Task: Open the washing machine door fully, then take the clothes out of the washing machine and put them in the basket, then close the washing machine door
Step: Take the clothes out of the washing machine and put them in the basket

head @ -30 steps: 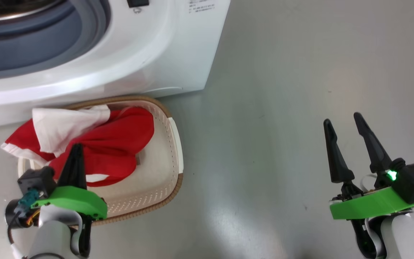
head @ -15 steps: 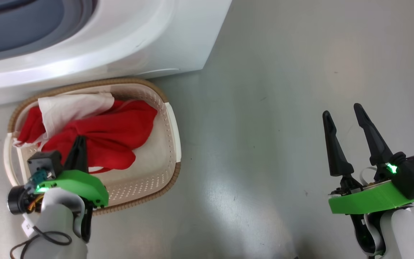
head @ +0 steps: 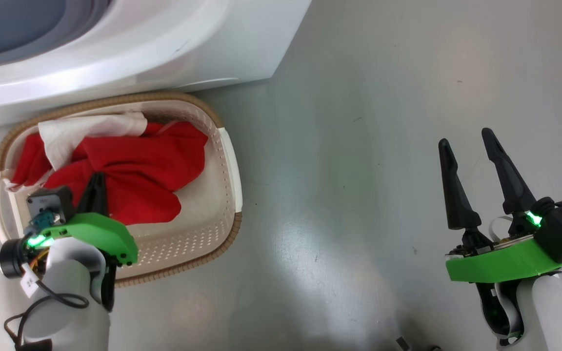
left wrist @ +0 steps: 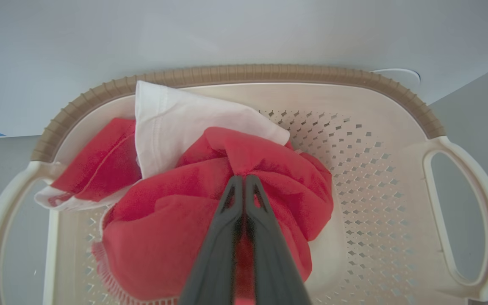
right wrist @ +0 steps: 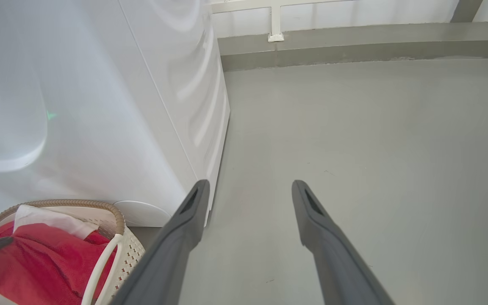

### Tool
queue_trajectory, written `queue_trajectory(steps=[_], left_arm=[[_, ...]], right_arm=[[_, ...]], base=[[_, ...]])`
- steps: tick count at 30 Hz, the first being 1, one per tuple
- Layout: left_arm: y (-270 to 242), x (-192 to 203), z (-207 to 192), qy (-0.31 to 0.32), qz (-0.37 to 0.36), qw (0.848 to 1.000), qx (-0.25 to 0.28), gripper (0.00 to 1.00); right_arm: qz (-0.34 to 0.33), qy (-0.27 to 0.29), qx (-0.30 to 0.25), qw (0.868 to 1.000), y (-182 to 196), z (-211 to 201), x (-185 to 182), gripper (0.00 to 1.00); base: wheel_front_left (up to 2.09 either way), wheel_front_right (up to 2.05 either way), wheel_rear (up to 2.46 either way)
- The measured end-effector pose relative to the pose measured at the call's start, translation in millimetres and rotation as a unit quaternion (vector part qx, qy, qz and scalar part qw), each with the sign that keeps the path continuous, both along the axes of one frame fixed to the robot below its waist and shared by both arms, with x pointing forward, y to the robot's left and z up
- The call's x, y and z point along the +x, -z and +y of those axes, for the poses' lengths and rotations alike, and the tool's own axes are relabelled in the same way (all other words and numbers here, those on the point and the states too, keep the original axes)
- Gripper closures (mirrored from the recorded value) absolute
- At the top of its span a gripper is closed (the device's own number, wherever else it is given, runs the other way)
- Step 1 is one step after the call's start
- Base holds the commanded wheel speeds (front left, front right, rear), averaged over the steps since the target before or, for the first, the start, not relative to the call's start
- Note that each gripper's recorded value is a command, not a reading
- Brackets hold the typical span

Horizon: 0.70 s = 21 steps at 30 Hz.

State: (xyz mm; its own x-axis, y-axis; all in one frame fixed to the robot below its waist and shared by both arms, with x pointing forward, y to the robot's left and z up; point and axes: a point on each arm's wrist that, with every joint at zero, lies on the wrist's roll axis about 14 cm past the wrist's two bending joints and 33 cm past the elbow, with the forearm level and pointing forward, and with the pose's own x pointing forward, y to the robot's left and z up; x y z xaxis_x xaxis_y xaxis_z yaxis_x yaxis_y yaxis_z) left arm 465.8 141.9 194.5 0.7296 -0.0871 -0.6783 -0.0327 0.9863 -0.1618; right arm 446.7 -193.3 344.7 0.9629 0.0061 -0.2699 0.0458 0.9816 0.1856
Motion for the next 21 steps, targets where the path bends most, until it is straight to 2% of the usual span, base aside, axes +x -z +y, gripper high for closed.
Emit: queue_trajectory(steps=[1,2,3,4,11,21], left_arm=[[-1,1,0,-0.001,-0.001,1.0,0.0,0.44],[-2,3,0,-0.001,-0.003,1.0,0.0,0.2],[-4,4,1,-0.002,-0.006,1.0,0.0,0.03],[-5,6,1,-0.002,-0.008,1.0,0.0,0.0],[-28,17,6,-0.011,-0.041,0.999,0.001,0.0],[-75,14,22,-0.037,-0.102,0.994,0.006,0.0]], right_arm=[[-0.001,0.0,0.0,1.0,-1,0,1,0.0],[-0.002,-0.001,0.0,1.0,-1,0,1,0.0],[-0.003,-0.001,0.0,1.0,-2,1,1,0.0],[-0.004,-0.001,0.0,1.0,-3,1,1,0.0],[-0.019,-0.005,0.0,1.0,-15,3,3,0.0],[-0.05,-0.009,0.0,0.999,-44,5,2,0.0]], base=[[0.0,0.0,0.0],[0.0,0.0,0.0],[0.0,0.0,0.0],[0.0,0.0,0.0],[0.0,0.0,0.0],[0.0,0.0,0.0]])
